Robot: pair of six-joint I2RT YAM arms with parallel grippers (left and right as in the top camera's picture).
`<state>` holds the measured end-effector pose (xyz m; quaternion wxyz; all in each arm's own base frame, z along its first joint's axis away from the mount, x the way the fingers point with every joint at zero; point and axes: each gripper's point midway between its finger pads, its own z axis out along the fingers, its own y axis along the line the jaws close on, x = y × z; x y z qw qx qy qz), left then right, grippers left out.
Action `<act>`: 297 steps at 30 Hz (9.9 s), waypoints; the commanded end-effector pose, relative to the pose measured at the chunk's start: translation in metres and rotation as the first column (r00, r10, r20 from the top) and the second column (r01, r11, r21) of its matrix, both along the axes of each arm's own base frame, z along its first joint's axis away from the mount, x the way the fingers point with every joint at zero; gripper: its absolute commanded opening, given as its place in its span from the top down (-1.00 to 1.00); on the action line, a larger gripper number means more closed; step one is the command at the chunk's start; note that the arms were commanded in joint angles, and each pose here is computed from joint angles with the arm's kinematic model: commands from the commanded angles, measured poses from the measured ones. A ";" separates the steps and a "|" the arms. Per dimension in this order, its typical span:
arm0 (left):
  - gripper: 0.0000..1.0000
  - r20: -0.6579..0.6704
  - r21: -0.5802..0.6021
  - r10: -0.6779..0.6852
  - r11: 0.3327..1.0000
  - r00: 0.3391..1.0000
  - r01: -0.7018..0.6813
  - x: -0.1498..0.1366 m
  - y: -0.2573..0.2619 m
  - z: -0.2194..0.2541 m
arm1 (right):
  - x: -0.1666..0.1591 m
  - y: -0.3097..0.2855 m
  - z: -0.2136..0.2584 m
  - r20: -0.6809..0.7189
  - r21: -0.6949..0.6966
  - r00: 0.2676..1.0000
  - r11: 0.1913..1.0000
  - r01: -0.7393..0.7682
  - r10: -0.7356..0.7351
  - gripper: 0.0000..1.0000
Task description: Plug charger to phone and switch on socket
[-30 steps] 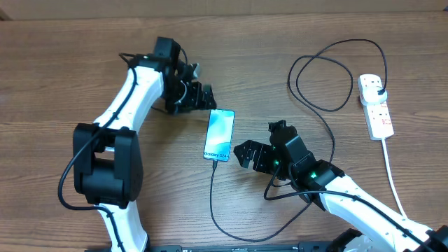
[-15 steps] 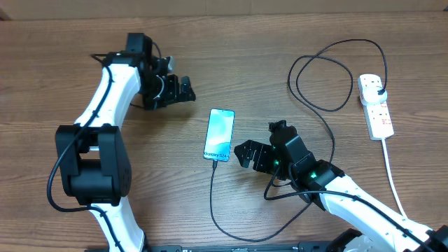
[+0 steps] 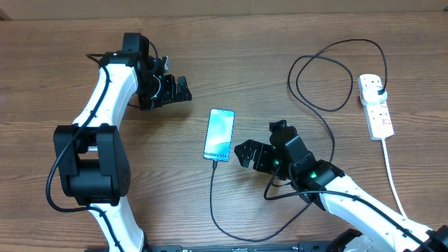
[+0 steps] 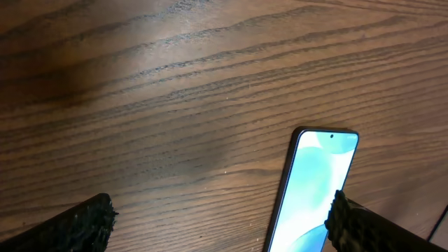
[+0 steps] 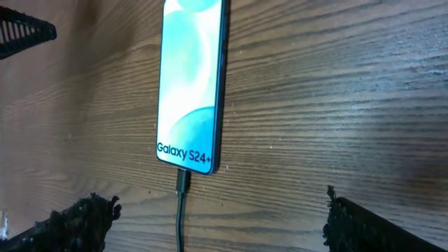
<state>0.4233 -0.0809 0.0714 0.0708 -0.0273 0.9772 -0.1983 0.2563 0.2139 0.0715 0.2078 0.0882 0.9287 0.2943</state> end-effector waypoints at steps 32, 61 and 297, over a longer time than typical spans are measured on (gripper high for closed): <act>-1.00 0.009 0.007 -0.008 1.000 1.000 0.008 0.004 0.000 0.000 | 0.003 -0.002 0.007 0.015 -0.004 1.000 1.000 0.014 -0.014 -1.00; -1.00 0.009 0.007 -0.008 1.000 1.000 0.008 0.004 0.000 0.000 | 0.024 -0.063 0.139 -0.107 -0.160 0.990 0.984 0.074 -0.092 -1.00; -0.99 0.010 0.007 -0.008 1.000 1.000 0.008 0.004 0.000 0.000 | 0.080 -0.279 0.083 -0.435 -0.452 0.802 0.870 0.198 -0.408 -1.00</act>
